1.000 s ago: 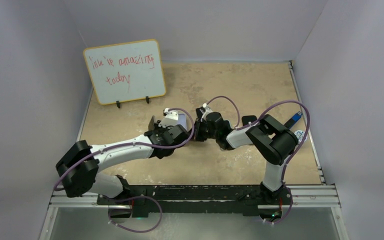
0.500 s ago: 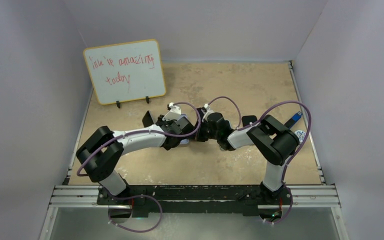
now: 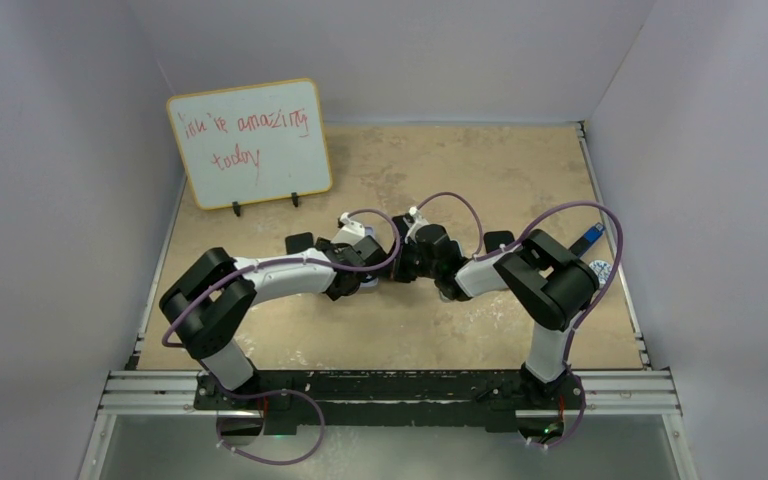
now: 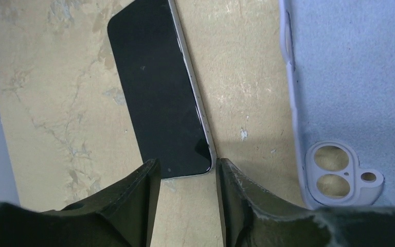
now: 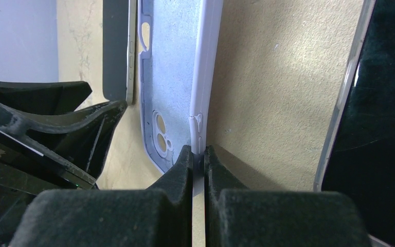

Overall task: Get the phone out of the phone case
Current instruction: Place the phone at the center of the board, then place the phone case at the center of the board.

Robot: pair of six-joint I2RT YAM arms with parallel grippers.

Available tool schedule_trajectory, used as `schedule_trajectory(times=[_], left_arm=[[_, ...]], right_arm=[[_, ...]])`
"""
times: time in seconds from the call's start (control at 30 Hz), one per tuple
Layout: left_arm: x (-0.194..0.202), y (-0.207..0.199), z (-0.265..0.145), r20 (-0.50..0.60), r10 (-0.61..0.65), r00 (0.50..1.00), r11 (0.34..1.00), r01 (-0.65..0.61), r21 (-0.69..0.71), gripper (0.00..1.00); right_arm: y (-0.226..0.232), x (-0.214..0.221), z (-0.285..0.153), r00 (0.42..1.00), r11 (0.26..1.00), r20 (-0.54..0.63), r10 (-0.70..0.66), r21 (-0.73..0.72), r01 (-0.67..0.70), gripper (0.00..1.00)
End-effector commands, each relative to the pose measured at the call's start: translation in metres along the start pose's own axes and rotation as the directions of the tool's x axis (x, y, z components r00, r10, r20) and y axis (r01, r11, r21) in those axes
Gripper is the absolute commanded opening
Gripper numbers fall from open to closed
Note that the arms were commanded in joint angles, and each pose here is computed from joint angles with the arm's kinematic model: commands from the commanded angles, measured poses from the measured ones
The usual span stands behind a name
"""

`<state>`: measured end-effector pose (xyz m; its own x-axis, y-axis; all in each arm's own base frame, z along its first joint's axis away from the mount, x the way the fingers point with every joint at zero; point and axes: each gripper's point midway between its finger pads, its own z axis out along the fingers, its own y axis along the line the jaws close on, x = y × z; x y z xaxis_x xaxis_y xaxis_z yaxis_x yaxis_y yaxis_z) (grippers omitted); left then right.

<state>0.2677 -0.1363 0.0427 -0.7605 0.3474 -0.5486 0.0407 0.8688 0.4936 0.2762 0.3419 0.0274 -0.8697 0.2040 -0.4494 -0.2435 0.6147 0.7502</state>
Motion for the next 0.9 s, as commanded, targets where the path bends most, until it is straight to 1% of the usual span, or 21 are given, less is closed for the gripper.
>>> schedule_trajectory(times=[0.0,0.1,0.2,0.27,0.43,0.53,0.63,0.73,0.83,0.87], left_arm=[[0.008,-0.002,-0.001,-0.034,-0.02,0.999,1.0,0.02,0.014,0.47],[0.011,0.0,0.0,-0.044,-0.028,0.999,1.0,0.028,0.013,0.53],[0.006,0.006,0.002,-0.035,-0.066,0.997,0.998,0.066,0.017,0.65],[0.001,0.008,0.005,-0.019,-0.109,0.994,0.993,0.109,0.043,0.71],[-0.015,0.009,0.001,0.025,-0.22,0.975,0.967,0.214,0.136,0.77],[-0.027,0.011,-0.011,0.063,-0.284,0.957,0.941,0.266,0.208,0.79],[-0.038,0.019,-0.029,0.109,-0.363,0.925,0.905,0.322,0.279,0.79],[-0.051,0.035,-0.052,0.168,-0.471,0.866,0.848,0.392,0.355,0.8],[-0.055,0.048,-0.063,0.222,-0.549,0.806,0.805,0.437,0.402,0.81],[-0.054,0.05,-0.064,0.237,-0.561,0.793,0.798,0.441,0.411,0.82]], right_arm=[[0.019,-0.014,-0.006,0.999,0.998,0.04,-0.031,-0.061,0.033,0.0],[0.019,-0.015,-0.006,0.998,0.998,0.042,-0.044,-0.053,0.046,0.0],[0.019,-0.017,-0.005,0.997,0.997,0.039,-0.063,-0.043,0.064,0.0],[0.018,-0.019,-0.005,0.996,0.996,0.034,-0.079,-0.031,0.08,0.0],[0.014,-0.031,-0.005,0.993,0.992,0.019,-0.12,0.025,0.12,0.0],[0.009,-0.042,-0.004,0.99,0.988,0.003,-0.141,0.066,0.141,0.0],[0.006,-0.058,-0.004,0.987,0.982,-0.003,-0.161,0.098,0.161,0.0],[0.001,-0.083,-0.007,0.985,0.978,0.006,-0.17,0.125,0.168,0.0],[-0.011,-0.114,-0.02,0.991,0.984,0.05,-0.127,0.131,0.12,0.0],[-0.017,-0.125,-0.027,0.991,0.985,0.069,-0.113,0.14,0.103,0.0]])
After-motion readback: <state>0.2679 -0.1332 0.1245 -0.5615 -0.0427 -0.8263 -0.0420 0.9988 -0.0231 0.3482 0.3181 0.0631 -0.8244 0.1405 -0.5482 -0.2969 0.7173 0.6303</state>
